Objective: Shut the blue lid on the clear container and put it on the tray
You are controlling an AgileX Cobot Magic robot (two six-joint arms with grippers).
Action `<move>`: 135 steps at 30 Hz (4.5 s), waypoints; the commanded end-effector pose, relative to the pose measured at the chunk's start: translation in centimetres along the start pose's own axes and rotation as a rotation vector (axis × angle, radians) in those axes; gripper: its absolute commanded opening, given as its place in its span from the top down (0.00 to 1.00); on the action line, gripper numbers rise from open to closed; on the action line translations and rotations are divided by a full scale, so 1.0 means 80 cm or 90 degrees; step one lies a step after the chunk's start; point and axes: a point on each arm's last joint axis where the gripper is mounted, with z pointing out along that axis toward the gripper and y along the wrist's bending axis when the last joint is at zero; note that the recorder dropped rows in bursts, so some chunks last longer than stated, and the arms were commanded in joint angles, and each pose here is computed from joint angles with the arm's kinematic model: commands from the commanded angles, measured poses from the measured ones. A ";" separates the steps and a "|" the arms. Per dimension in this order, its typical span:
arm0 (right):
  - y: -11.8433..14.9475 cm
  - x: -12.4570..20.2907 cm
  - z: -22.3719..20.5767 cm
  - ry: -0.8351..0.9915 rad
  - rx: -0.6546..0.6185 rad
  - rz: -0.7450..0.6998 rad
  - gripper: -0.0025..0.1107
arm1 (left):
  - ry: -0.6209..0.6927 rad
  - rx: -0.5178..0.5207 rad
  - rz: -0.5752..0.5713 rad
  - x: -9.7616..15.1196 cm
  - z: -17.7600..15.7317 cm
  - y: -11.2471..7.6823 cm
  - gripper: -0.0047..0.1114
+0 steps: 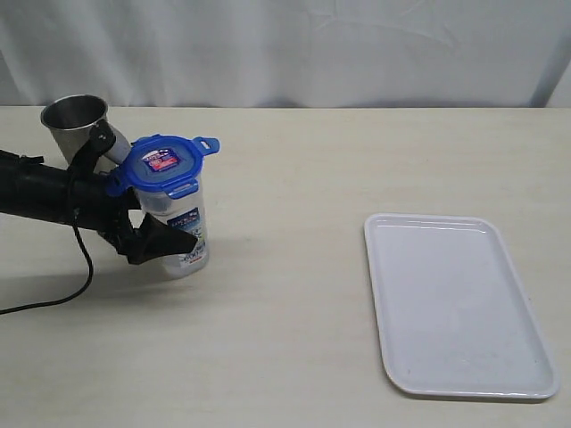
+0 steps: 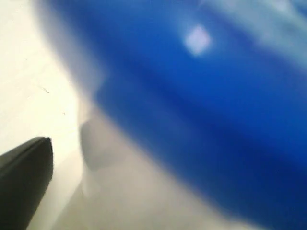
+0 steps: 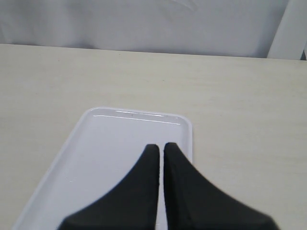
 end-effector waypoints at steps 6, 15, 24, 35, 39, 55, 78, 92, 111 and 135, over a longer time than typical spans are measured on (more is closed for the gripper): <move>0.000 0.001 0.000 -0.002 -0.001 -0.002 0.94 | -0.009 0.002 0.006 -0.002 0.003 -0.001 0.09; 0.000 0.001 0.000 -0.002 -0.001 -0.002 0.94 | -0.009 0.002 0.006 -0.002 0.003 -0.001 0.09; 0.000 0.001 0.000 -0.002 -0.001 -0.002 0.94 | -0.009 0.000 0.005 -0.002 0.003 0.000 0.09; 0.000 0.001 0.000 -0.002 -0.001 -0.002 0.94 | -0.094 0.032 -0.034 -0.017 0.002 -0.005 0.09; 0.000 0.001 0.000 -0.002 -0.001 -0.002 0.94 | -0.092 0.031 -0.033 -0.017 0.002 -0.005 0.09; 0.000 0.001 0.000 -0.002 -0.001 -0.002 0.94 | 0.005 0.017 -0.021 0.016 0.015 0.002 0.09; 0.000 0.001 0.000 -0.002 -0.001 -0.002 0.94 | -0.064 0.042 -0.060 0.006 0.016 0.000 0.09; 0.000 0.001 0.000 -0.002 -0.001 -0.002 0.94 | -0.069 0.033 -0.067 0.005 0.016 0.001 0.09; 0.000 0.001 0.000 -0.002 -0.001 -0.002 0.94 | -0.069 0.029 -0.068 0.005 0.016 0.002 0.36; 0.000 0.001 0.000 -0.002 -0.001 -0.002 0.94 | -0.021 -0.030 -0.057 0.012 0.017 0.014 0.96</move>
